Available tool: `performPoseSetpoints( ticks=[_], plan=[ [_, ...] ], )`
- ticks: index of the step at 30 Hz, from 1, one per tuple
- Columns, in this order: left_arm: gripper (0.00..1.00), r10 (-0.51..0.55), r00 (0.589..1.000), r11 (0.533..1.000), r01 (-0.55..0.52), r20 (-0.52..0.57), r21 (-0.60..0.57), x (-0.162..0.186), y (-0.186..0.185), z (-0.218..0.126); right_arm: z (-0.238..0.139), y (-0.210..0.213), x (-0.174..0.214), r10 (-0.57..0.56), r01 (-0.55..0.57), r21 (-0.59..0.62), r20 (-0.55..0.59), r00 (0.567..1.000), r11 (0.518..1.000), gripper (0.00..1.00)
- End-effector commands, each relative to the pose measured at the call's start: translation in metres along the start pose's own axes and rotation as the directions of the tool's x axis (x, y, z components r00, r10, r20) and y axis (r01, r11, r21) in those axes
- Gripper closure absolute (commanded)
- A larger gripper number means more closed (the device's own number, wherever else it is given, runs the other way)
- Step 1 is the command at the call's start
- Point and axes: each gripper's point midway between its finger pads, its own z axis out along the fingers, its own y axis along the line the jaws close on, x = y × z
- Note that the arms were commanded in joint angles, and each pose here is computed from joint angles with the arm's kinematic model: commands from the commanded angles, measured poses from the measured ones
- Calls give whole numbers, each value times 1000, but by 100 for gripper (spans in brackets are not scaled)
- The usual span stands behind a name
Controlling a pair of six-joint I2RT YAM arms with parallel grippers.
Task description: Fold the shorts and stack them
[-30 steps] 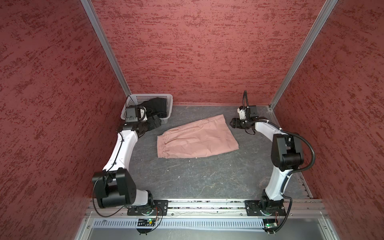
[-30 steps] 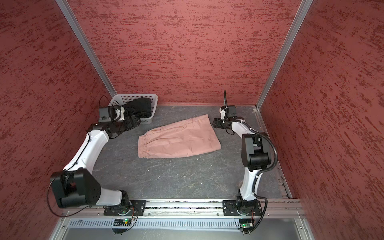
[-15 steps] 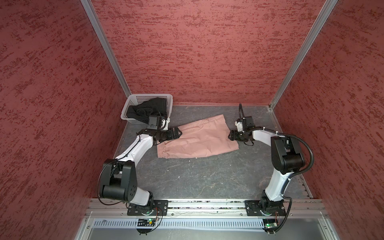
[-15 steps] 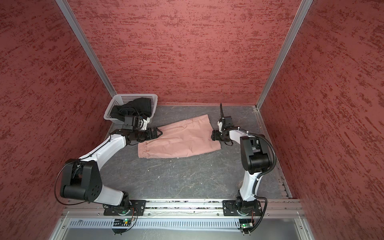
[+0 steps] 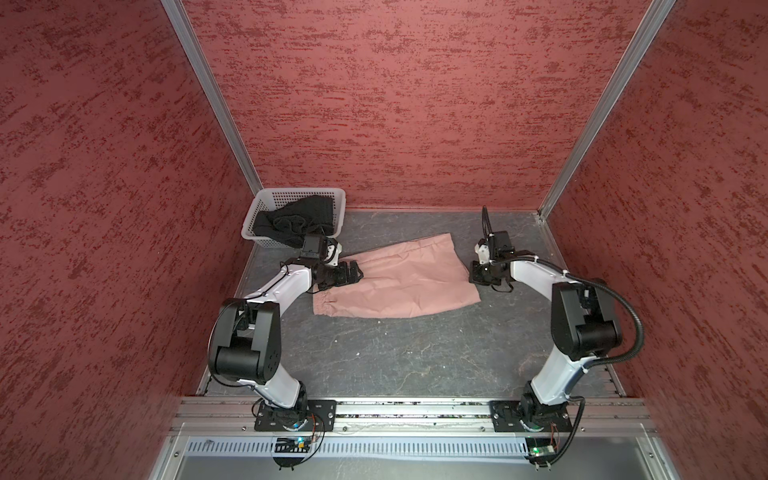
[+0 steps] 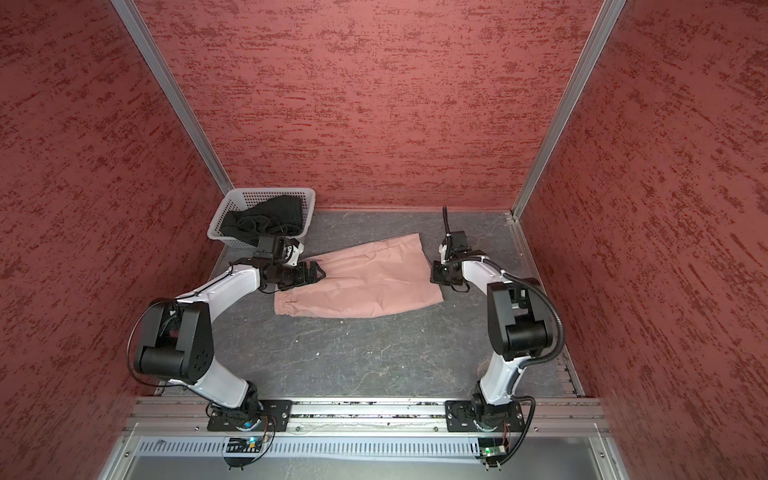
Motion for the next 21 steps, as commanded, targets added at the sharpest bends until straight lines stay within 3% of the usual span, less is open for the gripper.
performPoseSetpoints(
  ticks=[1,9,14,21],
  plan=[
    [0,28,1000,1000,-28,12,-11,-6,1,-4,-39,1,-9,15,-16,55,26,1000,998,100],
    [1,18,1000,1000,-18,-2,-4,-5,5,-6,-65,-2,6,40,-36,112,-32,999,993,100],
    [1,18,1000,1000,-18,-9,8,-4,4,-4,-60,-16,27,59,-45,168,-82,995,985,100],
    [1,16,1000,1000,-15,-16,18,-3,3,-1,-36,-21,24,69,-56,165,-75,995,985,97]
  ],
)
